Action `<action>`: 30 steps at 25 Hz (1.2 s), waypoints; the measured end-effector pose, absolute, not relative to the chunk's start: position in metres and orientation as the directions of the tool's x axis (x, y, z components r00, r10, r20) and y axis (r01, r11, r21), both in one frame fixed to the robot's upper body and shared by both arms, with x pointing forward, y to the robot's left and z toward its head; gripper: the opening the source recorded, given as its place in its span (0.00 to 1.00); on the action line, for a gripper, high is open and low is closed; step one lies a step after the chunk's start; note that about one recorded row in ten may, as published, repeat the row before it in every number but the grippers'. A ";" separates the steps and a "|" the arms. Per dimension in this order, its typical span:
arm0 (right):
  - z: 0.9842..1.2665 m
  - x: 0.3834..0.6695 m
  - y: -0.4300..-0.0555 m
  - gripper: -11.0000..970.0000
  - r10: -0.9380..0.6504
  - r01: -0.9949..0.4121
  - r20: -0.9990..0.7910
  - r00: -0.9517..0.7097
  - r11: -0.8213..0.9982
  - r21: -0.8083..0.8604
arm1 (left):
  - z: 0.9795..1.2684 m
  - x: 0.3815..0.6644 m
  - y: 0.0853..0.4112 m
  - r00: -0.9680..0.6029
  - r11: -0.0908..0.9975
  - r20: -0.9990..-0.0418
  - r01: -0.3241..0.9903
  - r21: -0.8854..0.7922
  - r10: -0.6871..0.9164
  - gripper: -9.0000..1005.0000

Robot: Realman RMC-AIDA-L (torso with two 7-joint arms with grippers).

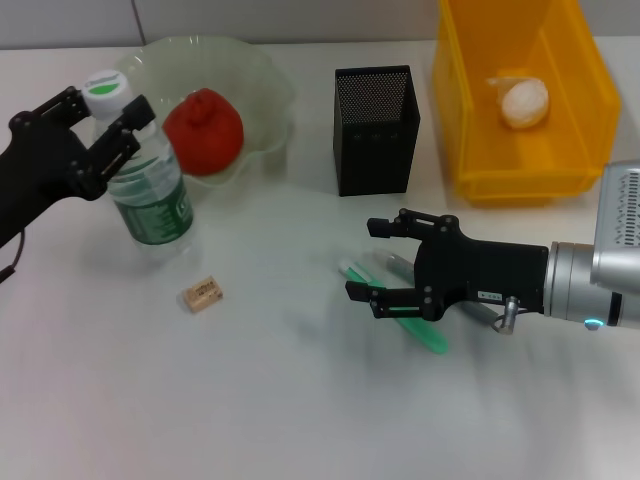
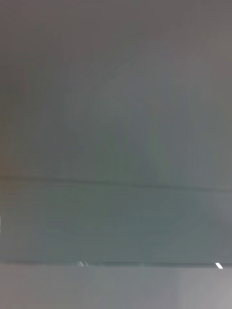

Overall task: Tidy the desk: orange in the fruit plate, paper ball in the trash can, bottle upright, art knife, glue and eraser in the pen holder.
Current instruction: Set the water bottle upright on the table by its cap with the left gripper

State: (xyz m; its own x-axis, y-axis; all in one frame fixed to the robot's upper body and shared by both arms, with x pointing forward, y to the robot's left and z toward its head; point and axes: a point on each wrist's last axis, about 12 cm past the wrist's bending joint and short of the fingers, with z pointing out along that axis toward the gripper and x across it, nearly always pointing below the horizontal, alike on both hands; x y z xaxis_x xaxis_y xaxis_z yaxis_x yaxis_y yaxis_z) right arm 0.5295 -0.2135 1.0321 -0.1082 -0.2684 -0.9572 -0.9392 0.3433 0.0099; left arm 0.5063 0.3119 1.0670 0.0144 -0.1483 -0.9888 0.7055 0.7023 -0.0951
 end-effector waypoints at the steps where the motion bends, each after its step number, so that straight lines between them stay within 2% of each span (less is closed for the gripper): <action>1: 1.032 0.530 -0.214 0.86 -0.270 -0.938 -0.957 -0.109 0.345 0.009 | 1.065 0.507 0.316 0.007 0.719 -0.991 0.688 -0.093 -0.135 0.51; 10: 1.032 0.530 -0.214 0.86 -0.269 -0.937 -0.957 -0.110 0.350 0.009 | 1.062 0.500 0.337 0.005 0.788 -0.993 0.609 -0.090 -0.118 0.52; 30: 1.033 0.531 -0.214 0.86 -0.268 -0.936 -0.958 -0.105 0.352 0.004 | 1.051 0.505 0.328 0.012 0.823 -0.998 0.566 -0.042 -0.059 0.53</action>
State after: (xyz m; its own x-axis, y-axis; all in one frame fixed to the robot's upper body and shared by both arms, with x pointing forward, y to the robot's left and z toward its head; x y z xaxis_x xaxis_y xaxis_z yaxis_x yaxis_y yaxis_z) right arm 0.5314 -0.2138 1.0330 -0.1050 -0.2677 -0.9578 -0.9361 0.3518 0.0043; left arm 0.5048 0.3277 1.0508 0.0122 -0.0588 -0.9982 0.5664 0.8231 -0.0415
